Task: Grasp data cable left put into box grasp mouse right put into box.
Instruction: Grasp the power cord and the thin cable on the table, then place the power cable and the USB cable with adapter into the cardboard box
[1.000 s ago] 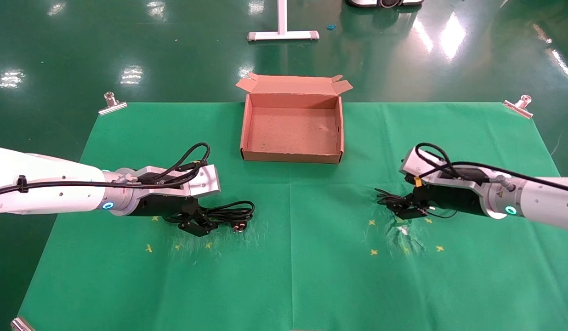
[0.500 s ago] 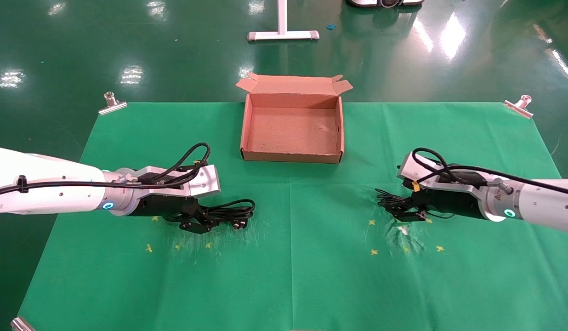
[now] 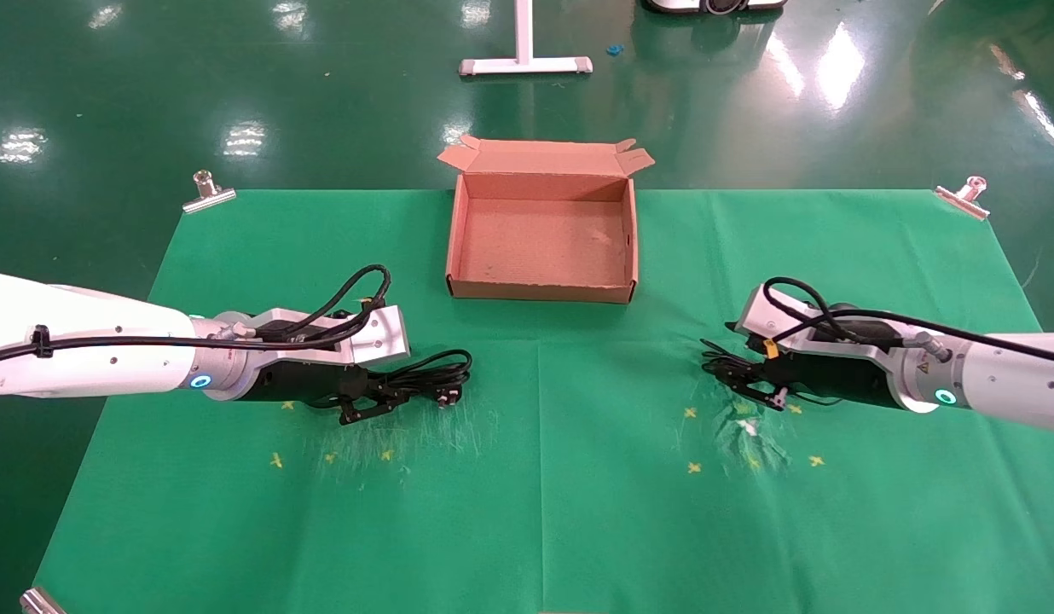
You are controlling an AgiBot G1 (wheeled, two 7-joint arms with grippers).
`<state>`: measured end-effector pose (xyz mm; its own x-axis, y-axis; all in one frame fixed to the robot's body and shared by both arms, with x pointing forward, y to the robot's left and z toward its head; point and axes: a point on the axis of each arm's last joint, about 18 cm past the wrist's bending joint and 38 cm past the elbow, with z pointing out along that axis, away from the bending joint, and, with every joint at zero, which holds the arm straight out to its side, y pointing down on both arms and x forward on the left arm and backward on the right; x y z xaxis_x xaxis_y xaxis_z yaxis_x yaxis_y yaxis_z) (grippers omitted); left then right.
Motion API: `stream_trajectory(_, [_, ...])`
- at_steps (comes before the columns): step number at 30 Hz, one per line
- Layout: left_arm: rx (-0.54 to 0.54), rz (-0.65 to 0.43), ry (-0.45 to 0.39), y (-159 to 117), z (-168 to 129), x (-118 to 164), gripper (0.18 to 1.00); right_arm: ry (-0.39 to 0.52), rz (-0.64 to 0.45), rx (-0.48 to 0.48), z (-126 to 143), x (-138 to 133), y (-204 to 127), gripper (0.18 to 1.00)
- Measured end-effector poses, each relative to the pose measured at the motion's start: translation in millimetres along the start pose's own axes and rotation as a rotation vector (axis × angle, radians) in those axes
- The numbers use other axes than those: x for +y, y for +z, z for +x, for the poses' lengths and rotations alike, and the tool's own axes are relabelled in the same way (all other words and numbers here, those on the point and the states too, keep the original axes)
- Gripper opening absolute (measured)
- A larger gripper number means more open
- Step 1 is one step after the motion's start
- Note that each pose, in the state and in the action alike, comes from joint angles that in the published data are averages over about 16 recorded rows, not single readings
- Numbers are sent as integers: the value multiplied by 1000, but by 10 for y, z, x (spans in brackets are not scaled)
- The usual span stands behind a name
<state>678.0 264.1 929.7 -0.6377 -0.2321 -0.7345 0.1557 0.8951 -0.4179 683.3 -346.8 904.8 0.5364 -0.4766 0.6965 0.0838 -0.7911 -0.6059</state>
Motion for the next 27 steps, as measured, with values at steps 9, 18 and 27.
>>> stream_trajectory(9, [0, 0, 0, 0, 0, 0, 421, -2, -1, -1, -1, -1, -1, 460])
stream_trajectory(18, [-2, 3, -1, -13, -11, -9, 302, -5, 1, 2, 11, -9, -9, 294])
stream_trajectory(27, [-28, 68, 10, -212, -181, -229, 271, -27, 50, 76, 278, -185, -239, 228])
